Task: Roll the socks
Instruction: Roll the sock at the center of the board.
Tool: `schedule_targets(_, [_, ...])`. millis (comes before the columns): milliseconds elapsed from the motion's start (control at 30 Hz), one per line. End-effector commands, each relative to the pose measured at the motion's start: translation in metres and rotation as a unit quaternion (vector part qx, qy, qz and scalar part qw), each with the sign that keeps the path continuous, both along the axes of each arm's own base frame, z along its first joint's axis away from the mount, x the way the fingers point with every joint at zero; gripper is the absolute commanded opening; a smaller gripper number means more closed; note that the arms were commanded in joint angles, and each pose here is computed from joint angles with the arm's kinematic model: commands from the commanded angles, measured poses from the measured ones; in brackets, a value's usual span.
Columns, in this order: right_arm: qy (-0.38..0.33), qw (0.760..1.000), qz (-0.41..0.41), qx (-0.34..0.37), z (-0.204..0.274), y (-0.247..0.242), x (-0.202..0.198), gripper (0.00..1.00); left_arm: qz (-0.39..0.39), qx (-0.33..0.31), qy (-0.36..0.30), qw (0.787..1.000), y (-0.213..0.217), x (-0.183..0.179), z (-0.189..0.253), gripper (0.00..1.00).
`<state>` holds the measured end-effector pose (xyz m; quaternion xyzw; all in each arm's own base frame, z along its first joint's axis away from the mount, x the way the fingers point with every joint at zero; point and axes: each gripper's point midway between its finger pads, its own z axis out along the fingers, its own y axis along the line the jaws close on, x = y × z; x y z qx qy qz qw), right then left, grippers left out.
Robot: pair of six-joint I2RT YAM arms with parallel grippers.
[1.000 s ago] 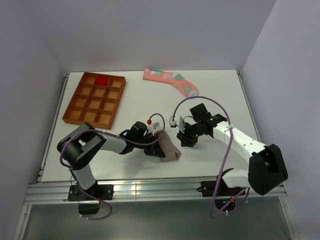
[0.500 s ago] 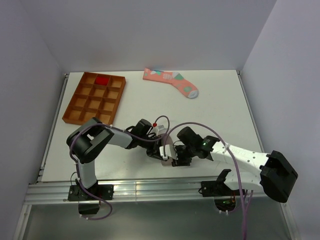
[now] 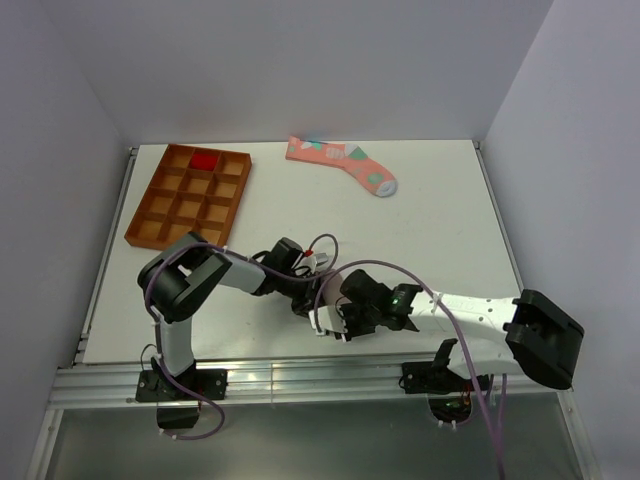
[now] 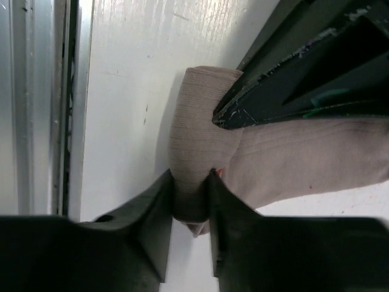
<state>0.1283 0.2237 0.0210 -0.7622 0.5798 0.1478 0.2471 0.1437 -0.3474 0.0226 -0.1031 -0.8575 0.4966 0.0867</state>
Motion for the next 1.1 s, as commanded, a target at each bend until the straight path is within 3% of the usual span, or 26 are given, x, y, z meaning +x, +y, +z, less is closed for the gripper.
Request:
schedule_targets(0, [-0.003, 1.0, -0.013, -0.006, -0.004, 0.003, 0.004, 0.26, 0.006, 0.023, 0.004, 1.0, 0.004, 0.003, -0.007, 0.0])
schedule_targets(33, [0.005, 1.0, -0.019, -0.011, -0.006, 0.004, 0.004, 0.17, 0.015, 0.028, -0.006, 0.999, 0.005, 0.008, -0.006, 0.01])
schedule_targets(133, [0.037, 0.999, -0.018, -0.031, -0.011, 0.002, -0.004, 0.08, 0.033, 0.026, -0.039, 0.998, 0.006, 0.02, 0.003, 0.09])
schedule_targets(333, [0.108, 0.993, -0.035, -0.032, -0.011, 0.0, -0.006, 0.08, 0.119, 0.019, -0.107, 0.987, 0.017, 0.055, 0.026, 0.2])
schedule_targets(467, [0.179, 0.982, -0.053, -0.031, -0.002, -0.001, 0.0, 0.09, 0.169, 0.018, -0.138, 0.976, 0.025, 0.066, 0.035, 0.21])
schedule_targets(733, [0.353, 0.931, -0.067, -0.058, 0.021, 0.001, 0.008, 0.09, 0.234, -0.006, -0.201, 0.951, 0.039, 0.077, 0.062, 0.22])
schedule_targets(900, [0.448, 0.885, -0.078, -0.1, 0.022, 0.003, 0.002, 0.07, 0.242, 0.026, -0.244, 0.939, 0.057, 0.075, 0.052, 0.21])
schedule_targets(1067, [0.469, 0.872, -0.084, -0.109, 0.021, 0.01, 0.009, 0.04, 0.233, 0.024, -0.31, 0.921, 0.066, 0.069, 0.063, 0.2])
